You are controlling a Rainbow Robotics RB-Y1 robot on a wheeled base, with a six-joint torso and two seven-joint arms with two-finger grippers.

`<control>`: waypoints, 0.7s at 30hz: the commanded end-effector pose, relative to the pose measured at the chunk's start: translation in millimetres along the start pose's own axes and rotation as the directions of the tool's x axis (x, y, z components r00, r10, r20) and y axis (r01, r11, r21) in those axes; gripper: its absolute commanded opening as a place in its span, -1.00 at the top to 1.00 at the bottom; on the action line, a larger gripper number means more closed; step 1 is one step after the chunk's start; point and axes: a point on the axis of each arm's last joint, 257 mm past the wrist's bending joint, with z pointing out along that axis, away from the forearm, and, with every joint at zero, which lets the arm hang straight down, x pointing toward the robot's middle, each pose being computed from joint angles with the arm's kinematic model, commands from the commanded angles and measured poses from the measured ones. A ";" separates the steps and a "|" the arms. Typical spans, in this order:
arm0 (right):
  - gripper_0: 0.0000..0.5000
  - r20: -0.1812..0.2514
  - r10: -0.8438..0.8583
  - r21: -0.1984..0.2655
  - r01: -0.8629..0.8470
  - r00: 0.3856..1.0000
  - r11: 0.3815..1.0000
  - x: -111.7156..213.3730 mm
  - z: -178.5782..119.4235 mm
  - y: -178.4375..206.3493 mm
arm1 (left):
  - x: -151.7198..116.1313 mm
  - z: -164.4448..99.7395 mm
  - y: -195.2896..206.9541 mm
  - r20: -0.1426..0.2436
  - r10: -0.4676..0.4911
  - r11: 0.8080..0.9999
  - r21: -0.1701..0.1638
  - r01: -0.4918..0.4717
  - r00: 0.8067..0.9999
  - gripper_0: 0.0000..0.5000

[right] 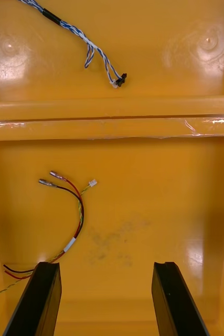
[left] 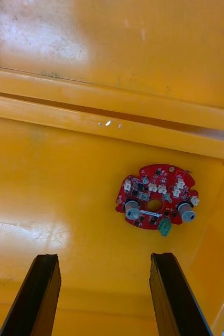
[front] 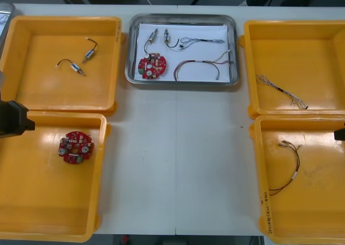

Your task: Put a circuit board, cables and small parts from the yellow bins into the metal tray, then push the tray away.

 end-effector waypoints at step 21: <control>-1.00 0.019 -0.022 0.045 0.021 1.000 0.999 -1.9 -13.7 -13.9 | -6.2 -13.8 16.0 0.030 0.092 0.995 -0.051 -0.091 0.995 -1.00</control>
